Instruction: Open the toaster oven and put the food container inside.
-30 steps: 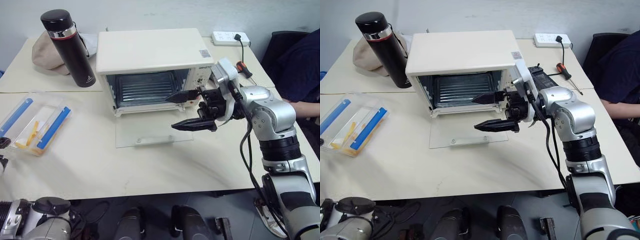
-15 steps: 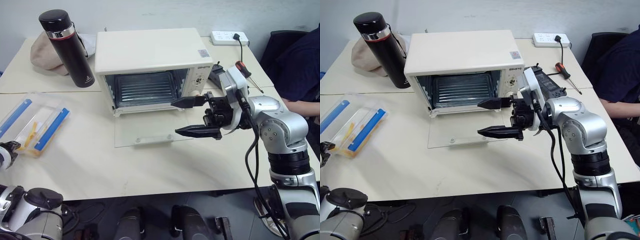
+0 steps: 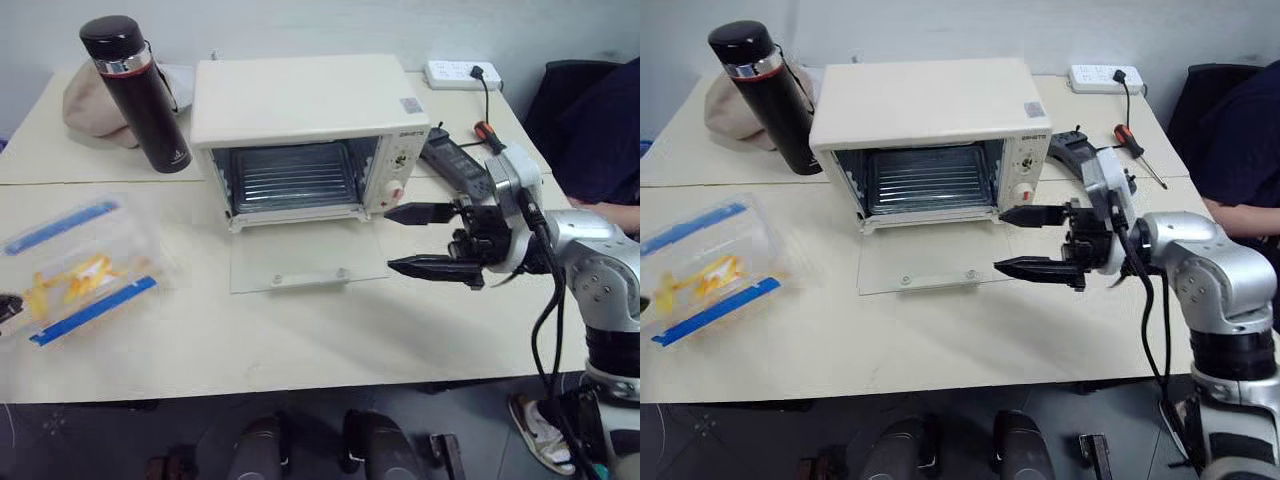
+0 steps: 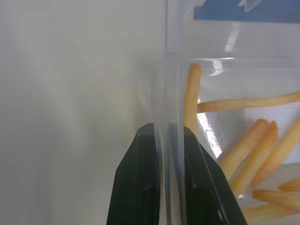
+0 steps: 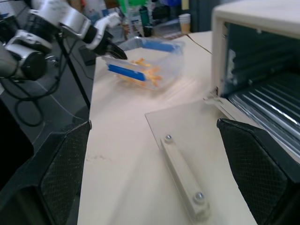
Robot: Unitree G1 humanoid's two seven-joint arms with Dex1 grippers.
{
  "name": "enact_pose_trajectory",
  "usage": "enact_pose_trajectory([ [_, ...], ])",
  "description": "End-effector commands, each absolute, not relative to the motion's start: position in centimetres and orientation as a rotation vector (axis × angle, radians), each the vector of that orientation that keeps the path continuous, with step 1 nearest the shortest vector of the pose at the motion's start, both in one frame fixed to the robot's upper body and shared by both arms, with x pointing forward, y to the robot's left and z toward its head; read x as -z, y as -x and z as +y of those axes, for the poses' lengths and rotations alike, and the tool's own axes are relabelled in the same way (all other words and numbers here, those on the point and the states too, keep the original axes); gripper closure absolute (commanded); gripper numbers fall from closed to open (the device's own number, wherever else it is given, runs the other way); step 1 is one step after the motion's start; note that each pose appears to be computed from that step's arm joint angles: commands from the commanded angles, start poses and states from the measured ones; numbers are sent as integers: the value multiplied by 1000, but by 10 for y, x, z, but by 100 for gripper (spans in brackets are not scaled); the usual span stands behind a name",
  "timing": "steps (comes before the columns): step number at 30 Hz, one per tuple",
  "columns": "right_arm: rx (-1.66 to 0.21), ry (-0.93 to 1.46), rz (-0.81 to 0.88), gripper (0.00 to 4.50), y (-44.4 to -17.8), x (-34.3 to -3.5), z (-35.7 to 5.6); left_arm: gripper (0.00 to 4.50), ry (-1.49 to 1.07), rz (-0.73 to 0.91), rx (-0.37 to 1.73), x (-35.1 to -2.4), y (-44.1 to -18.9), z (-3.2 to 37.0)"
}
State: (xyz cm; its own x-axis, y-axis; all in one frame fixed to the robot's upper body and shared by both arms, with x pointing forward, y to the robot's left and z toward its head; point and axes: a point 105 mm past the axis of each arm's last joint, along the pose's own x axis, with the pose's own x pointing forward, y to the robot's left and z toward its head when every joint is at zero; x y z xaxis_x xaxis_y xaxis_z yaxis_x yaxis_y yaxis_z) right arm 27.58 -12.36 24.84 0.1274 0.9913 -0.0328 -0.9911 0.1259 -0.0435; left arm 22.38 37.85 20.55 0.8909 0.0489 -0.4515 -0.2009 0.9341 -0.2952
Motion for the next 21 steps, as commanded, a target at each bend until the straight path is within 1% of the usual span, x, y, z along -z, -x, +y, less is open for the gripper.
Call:
enact_pose_trajectory([
  [1,-1438,78,-65,0,-267,-264,-126,442,256,372,117,-233,-237,329],
  [4,-1409,67,-66,0,-269,-264,-129,442,230,381,227,-233,-251,297],
  [7,-1369,71,-61,0,-270,-260,-135,442,222,397,308,-228,-272,262],
  [12,-1296,77,-59,0,-268,-255,-146,442,235,420,251,-214,-306,229],
  [15,-1257,93,-36,0,-265,-249,-154,442,316,436,249,-205,-323,200],
  [17,-1236,125,-16,0,-262,-242,-159,442,362,454,234,-203,-330,189],
  [21,-1220,147,8,0,-255,-234,-167,442,311,491,288,-209,-339,159],
])
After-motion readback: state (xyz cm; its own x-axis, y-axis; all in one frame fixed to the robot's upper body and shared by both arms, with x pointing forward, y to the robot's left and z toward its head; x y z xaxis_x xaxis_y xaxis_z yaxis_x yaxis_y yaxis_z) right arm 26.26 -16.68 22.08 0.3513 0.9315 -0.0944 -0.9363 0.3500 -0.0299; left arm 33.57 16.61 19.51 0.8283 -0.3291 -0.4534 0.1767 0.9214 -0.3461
